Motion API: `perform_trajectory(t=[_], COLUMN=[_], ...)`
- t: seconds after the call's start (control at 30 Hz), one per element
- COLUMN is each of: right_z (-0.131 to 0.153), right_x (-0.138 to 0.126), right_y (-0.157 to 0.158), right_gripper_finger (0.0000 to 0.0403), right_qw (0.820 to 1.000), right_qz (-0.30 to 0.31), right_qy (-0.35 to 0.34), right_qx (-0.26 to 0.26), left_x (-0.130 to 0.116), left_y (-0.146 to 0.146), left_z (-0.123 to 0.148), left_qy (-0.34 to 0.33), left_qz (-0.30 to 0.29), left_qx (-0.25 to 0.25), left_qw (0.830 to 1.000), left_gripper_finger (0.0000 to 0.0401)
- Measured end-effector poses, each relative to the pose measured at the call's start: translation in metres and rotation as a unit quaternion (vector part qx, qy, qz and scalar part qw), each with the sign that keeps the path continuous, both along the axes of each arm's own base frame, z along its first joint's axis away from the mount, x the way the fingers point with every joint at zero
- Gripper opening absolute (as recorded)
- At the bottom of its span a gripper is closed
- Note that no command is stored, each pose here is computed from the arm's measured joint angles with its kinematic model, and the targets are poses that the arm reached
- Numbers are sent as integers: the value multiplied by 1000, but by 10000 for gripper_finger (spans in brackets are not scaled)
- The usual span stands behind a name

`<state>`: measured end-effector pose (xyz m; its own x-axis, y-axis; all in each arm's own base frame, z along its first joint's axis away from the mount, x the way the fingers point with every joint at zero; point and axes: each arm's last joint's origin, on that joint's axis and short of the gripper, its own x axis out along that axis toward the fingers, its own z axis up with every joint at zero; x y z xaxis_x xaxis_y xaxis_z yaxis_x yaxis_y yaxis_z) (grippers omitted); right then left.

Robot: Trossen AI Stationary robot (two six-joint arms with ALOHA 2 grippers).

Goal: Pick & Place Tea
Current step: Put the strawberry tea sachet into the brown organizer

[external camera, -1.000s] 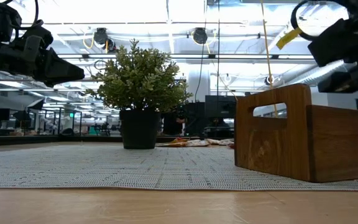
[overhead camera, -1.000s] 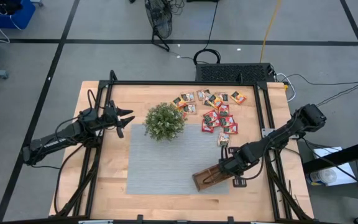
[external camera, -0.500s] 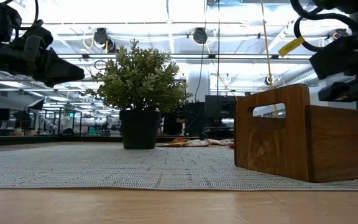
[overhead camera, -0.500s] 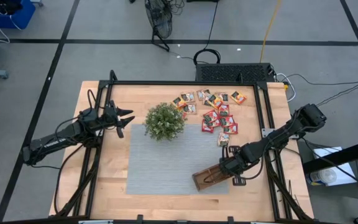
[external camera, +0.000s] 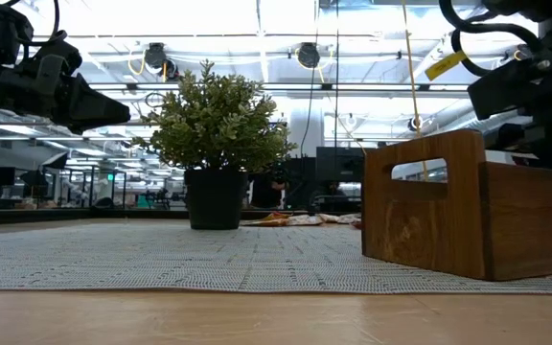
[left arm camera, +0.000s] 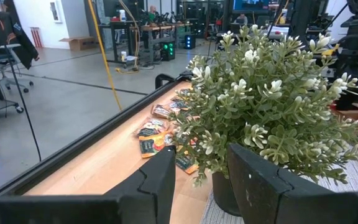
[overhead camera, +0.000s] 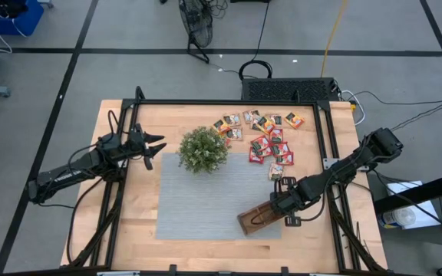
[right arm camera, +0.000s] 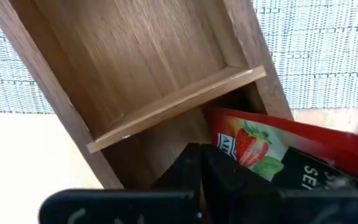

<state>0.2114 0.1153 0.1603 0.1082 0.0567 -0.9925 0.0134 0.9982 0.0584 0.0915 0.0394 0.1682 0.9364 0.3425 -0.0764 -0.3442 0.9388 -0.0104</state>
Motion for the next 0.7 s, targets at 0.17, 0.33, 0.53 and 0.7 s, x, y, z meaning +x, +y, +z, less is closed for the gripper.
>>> perform_trajectory(t=[0.17,0.33,0.53,0.7], right_z=[0,3,10,17], right_x=[1,1,2,0], right_y=[1,1,1,0], right_gripper_finger=[0,0,0,0], right_qw=[1000,1000,999,998], right_qz=[0,0,-3,-10], right_qy=[-4,-14,-41,-52], right_qx=[3,8,25,33], left_x=[0,0,0,0], left_y=[0,0,0,0], left_z=[0,0,0,0], left_qy=[0,0,0,0], left_qz=[0,0,0,0], left_qx=[0,0,0,0], left_qw=[1000,1000,1000,1000], left_gripper_finger=[147,147,147,147])
